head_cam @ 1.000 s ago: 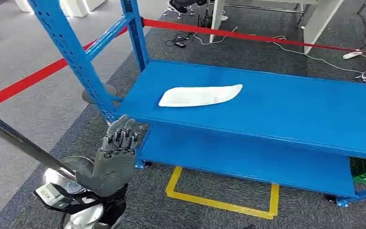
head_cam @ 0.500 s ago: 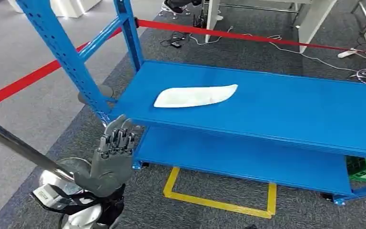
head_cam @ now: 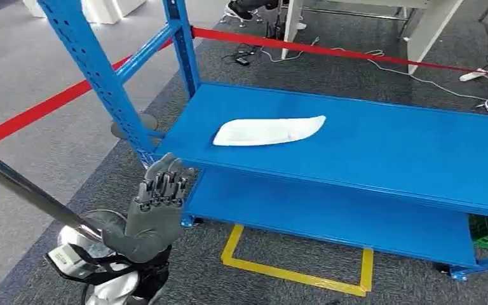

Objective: Take the parts from the cabinet and place them on the table.

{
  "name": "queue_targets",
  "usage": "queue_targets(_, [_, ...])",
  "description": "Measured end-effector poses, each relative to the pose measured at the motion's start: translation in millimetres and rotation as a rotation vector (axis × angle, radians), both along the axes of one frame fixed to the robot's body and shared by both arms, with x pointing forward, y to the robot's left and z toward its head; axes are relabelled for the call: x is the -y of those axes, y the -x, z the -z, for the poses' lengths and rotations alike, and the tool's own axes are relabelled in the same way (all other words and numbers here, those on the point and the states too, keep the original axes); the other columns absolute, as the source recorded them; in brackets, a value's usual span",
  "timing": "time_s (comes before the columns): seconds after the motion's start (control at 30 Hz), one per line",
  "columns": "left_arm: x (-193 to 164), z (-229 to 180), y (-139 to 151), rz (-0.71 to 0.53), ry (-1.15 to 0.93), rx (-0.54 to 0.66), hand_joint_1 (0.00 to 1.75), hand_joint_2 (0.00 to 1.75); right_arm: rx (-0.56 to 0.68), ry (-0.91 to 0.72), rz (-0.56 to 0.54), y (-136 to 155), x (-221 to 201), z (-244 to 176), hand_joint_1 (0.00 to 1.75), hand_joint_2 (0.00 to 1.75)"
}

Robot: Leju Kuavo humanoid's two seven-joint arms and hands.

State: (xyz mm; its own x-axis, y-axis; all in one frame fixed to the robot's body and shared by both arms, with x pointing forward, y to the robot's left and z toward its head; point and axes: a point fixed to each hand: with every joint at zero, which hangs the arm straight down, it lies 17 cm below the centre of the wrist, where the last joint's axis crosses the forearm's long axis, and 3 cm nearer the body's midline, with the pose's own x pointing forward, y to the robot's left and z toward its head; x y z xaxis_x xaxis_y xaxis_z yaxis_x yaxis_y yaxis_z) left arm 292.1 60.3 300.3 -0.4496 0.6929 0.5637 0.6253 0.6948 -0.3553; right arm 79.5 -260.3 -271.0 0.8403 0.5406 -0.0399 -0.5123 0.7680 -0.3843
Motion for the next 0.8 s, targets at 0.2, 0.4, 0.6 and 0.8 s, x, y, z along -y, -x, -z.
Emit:
queue_targets(0.2, [-0.5, 1.7, -2.2, -0.026, -0.020, -0.004, 0.00, 0.00, -0.002, 0.004, 0.003, 0.9, 1.4, 0.0, 0.00, 0.00])
queue_targets(0.4, [4.4, 0.2, 3.5, 0.015, -0.022, 0.015, 0.00, 0.00, -0.004, 0.003, 0.000, 2.1, 2.4, 0.4, 0.00, 0.00])
queue_targets(0.6, [5.8, -0.1, 4.3, 0.019, -0.022, 0.016, 0.00, 0.00, -0.002, 0.003, 0.000, 0.9, 2.5, 0.3, 0.00, 0.00])
queue_targets(0.8, [5.3, -0.2, 3.6, 0.017, -0.018, 0.013, 0.00, 0.00, -0.005, 0.003, 0.002, 3.3, 2.7, 0.6, 0.00, 0.00])
